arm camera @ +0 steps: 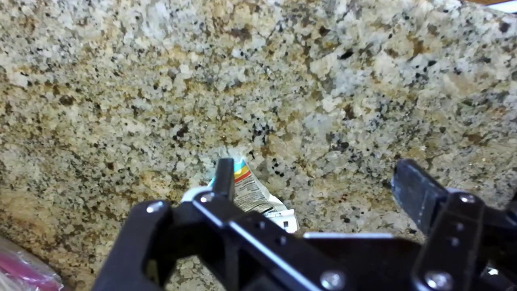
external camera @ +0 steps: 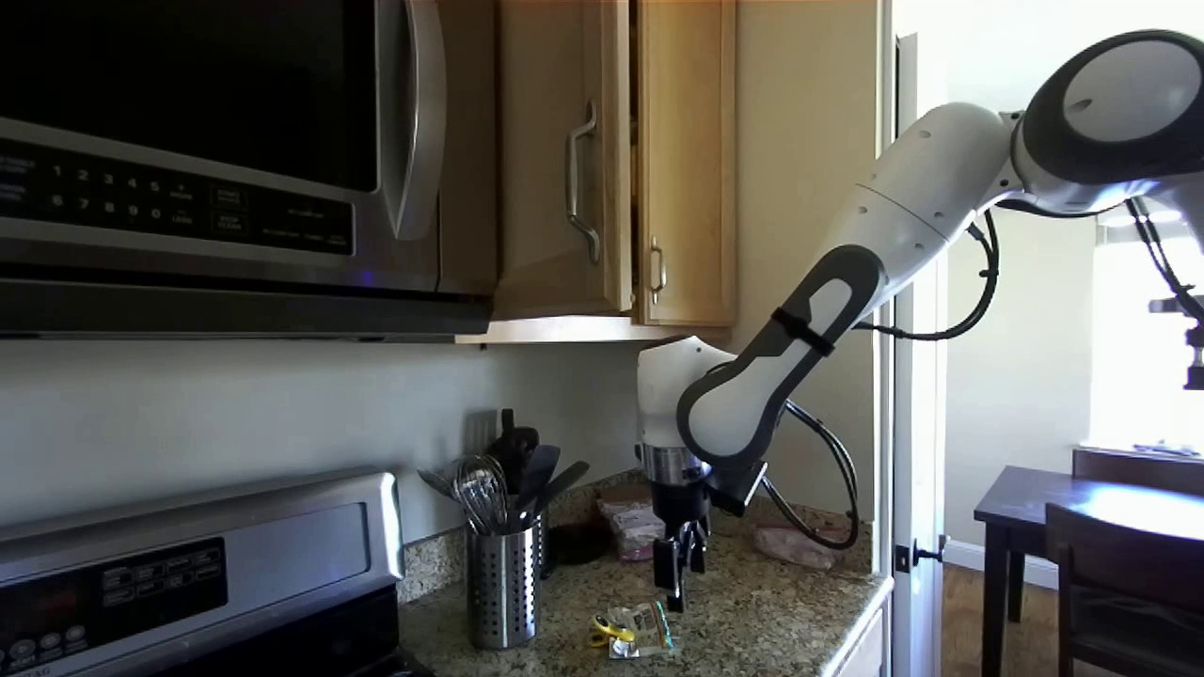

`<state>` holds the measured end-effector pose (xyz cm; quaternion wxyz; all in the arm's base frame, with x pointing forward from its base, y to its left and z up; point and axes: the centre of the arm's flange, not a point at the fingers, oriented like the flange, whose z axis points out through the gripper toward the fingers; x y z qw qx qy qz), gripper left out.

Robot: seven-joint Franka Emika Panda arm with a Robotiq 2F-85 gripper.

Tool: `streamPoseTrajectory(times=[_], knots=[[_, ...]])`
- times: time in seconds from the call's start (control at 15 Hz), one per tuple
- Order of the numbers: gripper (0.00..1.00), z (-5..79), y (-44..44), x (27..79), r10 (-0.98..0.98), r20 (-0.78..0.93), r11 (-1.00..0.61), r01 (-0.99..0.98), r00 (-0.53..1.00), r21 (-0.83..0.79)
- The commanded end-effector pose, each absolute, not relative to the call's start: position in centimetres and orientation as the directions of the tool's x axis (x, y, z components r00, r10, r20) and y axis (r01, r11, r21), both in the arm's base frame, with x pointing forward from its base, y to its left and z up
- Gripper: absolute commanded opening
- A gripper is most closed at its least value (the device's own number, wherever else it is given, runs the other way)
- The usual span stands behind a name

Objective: Pick up the sachet from the countertop and put it in the open cabinet then close the door

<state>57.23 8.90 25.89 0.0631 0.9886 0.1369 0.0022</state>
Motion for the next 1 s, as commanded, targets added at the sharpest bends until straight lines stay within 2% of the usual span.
streamPoseTrajectory(times=[0.0, 0.4, 0.93], knots=[[1.0, 24.2, 7.7, 60.1, 0.262, 0.018, -0.955, 0.257, 0.965, 0.151], [1.0, 22.0, 5.3, 64.3, 0.279, 0.084, -0.948, 0.26, 0.957, 0.184], [1.0, 16.6, 3.7, 68.6, 0.35, 0.079, -0.927, 0.332, 0.933, 0.176]])
